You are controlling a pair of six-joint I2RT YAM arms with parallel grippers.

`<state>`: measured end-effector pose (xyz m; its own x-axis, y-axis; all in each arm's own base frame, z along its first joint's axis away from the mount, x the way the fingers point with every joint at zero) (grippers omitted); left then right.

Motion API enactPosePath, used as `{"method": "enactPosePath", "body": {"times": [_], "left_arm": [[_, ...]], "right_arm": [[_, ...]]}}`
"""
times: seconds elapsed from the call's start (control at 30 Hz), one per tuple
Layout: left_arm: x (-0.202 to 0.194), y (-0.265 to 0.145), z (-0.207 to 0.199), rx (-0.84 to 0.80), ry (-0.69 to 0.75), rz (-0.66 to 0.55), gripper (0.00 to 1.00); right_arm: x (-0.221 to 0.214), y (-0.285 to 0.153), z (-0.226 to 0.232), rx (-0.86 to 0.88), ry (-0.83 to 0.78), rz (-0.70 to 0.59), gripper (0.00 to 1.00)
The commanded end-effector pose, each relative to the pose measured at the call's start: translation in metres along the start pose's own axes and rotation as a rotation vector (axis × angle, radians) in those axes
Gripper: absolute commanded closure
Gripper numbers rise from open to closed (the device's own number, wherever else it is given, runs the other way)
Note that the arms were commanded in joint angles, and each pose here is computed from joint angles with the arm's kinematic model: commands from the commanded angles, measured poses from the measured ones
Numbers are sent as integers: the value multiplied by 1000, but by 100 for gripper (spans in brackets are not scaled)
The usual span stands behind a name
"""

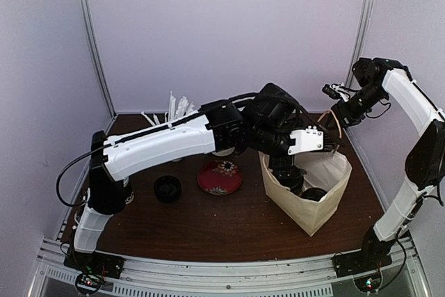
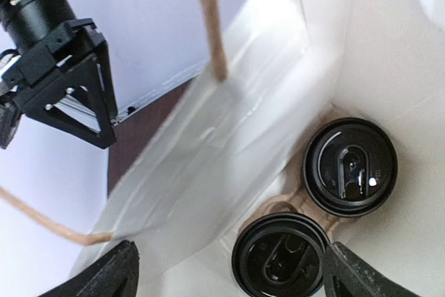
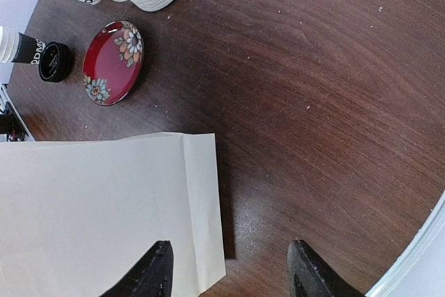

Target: Pack the takeout coffee

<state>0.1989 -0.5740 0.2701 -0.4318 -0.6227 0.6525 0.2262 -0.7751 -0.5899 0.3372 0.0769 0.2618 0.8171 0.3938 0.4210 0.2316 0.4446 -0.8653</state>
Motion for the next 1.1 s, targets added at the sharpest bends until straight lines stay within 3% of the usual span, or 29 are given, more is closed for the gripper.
{"method": "enactPosePath", "body": {"times": [0.0, 0.2, 0.3, 0.43, 0.57, 0.67, 0.73, 0.93, 1.07], "left_arm": [[46, -56, 51, 232, -35, -185, 5], [66, -156, 89, 500, -190, -341, 3], [62, -191, 85, 519, -250, -405, 2], [37, -212, 81, 564, -317, -340, 3], [-40, -215, 93, 718, -490, -103, 14], [-119, -221, 95, 815, -690, 125, 25], [-165, -234, 92, 856, -823, 202, 31], [-259, -288, 89, 947, -1106, 219, 47], [-315, -313, 98, 1005, -1310, 163, 43]], "right_arm": [[3, -15, -6, -55, 8, -36, 41], [4, -7, -13, -68, 19, -39, 41], [4, -4, -20, -74, 38, -43, 41], [5, -2, -27, -75, 54, -42, 41], [6, 0, -29, -72, 58, -38, 41], [5, -3, -28, -81, 55, -41, 41], [5, -5, -28, -91, 51, -46, 41], [3, -11, -27, -118, 43, -61, 41], [3, -10, -26, -115, 43, -64, 41]]}}
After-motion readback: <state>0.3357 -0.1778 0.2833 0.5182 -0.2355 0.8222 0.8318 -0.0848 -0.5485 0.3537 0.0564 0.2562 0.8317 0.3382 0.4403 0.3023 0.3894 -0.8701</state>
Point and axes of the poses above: each gripper's point midway between its finger pads, its own y axis out along the fingers, its own z axis along the line the jaws close on, x = y × z, the point moved 2 cm from there along -y, back along the fingers, and after that the axes turned 3 degrees about -y, right-handed, at the moved point
